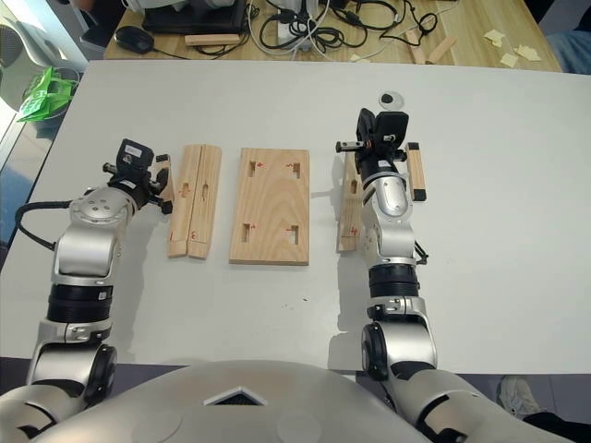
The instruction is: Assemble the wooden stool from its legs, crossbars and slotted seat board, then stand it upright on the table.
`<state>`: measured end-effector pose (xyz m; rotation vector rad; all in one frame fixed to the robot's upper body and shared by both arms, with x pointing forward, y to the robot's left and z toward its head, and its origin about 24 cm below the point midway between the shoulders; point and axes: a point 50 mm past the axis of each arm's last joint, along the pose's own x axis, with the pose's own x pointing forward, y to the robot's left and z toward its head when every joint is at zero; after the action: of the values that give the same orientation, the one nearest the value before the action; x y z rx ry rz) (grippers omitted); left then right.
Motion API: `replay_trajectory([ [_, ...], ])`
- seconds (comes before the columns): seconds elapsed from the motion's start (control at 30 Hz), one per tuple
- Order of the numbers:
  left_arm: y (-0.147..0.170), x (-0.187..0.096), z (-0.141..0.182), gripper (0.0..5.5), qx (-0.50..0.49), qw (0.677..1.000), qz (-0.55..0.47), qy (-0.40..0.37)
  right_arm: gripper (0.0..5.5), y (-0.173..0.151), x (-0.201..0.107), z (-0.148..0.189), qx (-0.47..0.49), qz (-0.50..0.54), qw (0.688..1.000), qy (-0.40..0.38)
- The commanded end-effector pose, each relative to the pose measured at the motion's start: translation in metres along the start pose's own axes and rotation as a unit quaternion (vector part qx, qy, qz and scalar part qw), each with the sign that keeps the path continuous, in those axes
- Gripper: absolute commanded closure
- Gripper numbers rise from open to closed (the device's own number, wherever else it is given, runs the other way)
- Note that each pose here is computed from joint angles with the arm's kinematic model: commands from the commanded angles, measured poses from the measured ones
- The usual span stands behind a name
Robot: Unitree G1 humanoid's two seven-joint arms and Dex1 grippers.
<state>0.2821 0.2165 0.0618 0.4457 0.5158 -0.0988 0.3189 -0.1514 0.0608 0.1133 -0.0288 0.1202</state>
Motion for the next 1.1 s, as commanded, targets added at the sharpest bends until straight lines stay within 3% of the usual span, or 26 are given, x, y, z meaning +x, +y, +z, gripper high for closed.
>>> replay_trajectory([
  [0.03, -0.005, 0.013, -0.012, 3.19, -0.047, 0.998, 0.0, 0.043, 5.5, 0.002, -0.001, 0.002, 0.012, -0.008, 1.0, -0.003],
  [0.3, 0.001, 0.026, -0.025, 3.19, -0.033, 0.996, 0.007, 0.078, 5.5, 0.005, 0.001, 0.004, 0.023, -0.01, 1.0, -0.01],
  [0.67, -0.017, 0.02, -0.051, 3.19, -0.141, 0.976, -0.043, 0.158, 5.5, 0.006, 0.002, 0.004, 0.024, -0.012, 1.0, -0.012],
  [0.97, -0.023, 0.015, -0.056, 3.19, -0.17, 0.968, -0.059, 0.177, 5.5, 0.006, 0.004, 0.006, 0.028, -0.015, 0.999, -0.017],
  [1.1, -0.023, 0.014, -0.061, 3.84, -0.191, 0.961, -0.059, 0.189, 5.5, 0.006, 0.006, 0.007, 0.033, -0.02, 0.999, -0.02],
])
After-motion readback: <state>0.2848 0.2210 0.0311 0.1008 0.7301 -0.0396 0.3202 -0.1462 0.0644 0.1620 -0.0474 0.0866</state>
